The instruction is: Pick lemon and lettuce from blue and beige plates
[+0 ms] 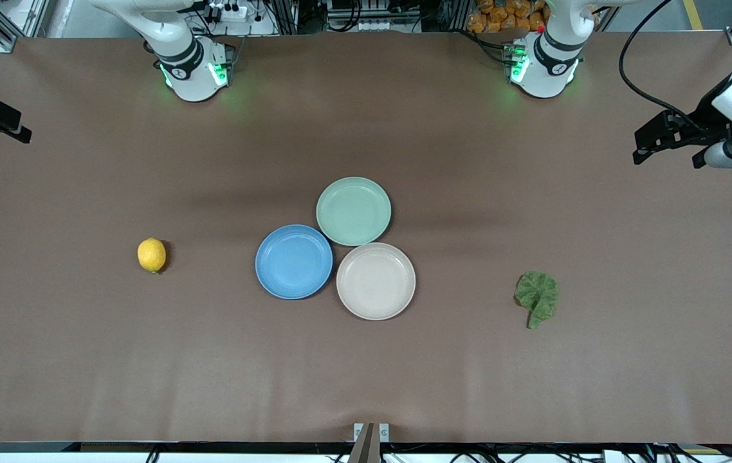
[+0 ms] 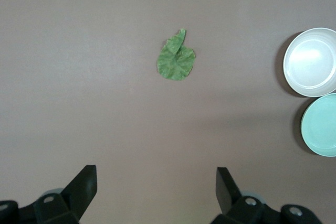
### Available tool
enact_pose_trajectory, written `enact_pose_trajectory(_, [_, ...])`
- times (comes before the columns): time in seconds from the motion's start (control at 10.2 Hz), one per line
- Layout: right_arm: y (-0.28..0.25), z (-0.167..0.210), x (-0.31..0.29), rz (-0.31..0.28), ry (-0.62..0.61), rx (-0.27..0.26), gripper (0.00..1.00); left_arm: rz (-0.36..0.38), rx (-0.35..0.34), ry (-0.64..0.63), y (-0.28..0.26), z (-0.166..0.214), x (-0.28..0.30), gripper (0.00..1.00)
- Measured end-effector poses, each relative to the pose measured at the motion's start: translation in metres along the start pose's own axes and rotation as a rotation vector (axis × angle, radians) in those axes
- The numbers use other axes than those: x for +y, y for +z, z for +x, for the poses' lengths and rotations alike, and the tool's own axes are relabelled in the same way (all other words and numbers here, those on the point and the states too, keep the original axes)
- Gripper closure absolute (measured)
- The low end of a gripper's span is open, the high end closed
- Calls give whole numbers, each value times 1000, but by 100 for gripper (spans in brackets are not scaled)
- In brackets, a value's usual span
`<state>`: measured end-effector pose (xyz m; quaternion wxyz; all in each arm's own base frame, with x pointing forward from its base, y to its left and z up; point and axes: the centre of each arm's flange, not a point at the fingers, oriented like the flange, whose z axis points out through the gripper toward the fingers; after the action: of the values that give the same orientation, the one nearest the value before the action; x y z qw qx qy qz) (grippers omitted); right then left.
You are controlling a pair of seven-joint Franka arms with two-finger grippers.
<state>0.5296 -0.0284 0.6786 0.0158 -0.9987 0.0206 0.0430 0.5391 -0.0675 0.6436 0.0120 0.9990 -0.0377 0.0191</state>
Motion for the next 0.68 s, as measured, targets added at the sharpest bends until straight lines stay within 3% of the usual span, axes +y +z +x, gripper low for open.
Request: enact_pose_trajectory(0.68, [-4, -3, -1, -2, -3, -5, 0, 11, 50, -3, -26, -2, -4, 0])
